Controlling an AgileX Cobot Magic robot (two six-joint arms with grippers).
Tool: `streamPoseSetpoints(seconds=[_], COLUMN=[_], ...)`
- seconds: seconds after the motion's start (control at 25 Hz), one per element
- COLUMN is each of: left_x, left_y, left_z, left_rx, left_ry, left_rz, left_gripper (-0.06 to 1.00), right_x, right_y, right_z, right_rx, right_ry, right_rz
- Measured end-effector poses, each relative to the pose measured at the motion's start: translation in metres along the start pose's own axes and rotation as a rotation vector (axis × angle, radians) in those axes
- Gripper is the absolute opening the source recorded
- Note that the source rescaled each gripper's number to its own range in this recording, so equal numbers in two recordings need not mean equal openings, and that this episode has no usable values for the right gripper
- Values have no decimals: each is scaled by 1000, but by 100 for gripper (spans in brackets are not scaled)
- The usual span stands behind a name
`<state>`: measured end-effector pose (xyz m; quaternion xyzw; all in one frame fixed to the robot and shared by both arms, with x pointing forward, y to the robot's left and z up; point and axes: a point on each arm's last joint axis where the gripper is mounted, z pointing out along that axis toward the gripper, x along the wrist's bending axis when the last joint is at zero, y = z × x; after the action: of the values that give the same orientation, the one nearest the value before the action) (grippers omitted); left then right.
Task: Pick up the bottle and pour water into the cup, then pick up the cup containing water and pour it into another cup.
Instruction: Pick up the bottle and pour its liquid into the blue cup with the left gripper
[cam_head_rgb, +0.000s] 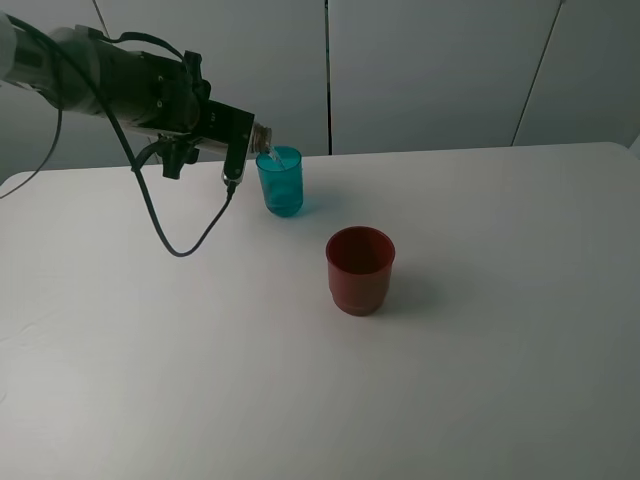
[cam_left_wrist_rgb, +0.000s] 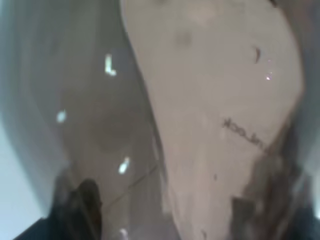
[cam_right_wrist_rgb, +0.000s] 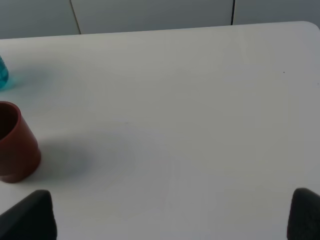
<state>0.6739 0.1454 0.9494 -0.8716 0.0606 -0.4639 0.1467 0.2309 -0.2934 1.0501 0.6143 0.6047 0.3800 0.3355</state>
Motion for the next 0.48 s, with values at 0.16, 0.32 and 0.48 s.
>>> streamPoseSetpoints(seconds=[0.16,0.32,0.48], left_x=[0,1,2], left_y=[0,0,0], left_z=[0,0,0], left_rx=[0,1,-2], left_ry=[4,11,18], left_rz=[8,19,35], left_gripper=[0,0,0], right_x=[0,0,0], right_y=[0,0,0], right_z=[0,0,0], right_rx=[0,0,0], right_ry=[0,0,0], right_rz=[0,0,0])
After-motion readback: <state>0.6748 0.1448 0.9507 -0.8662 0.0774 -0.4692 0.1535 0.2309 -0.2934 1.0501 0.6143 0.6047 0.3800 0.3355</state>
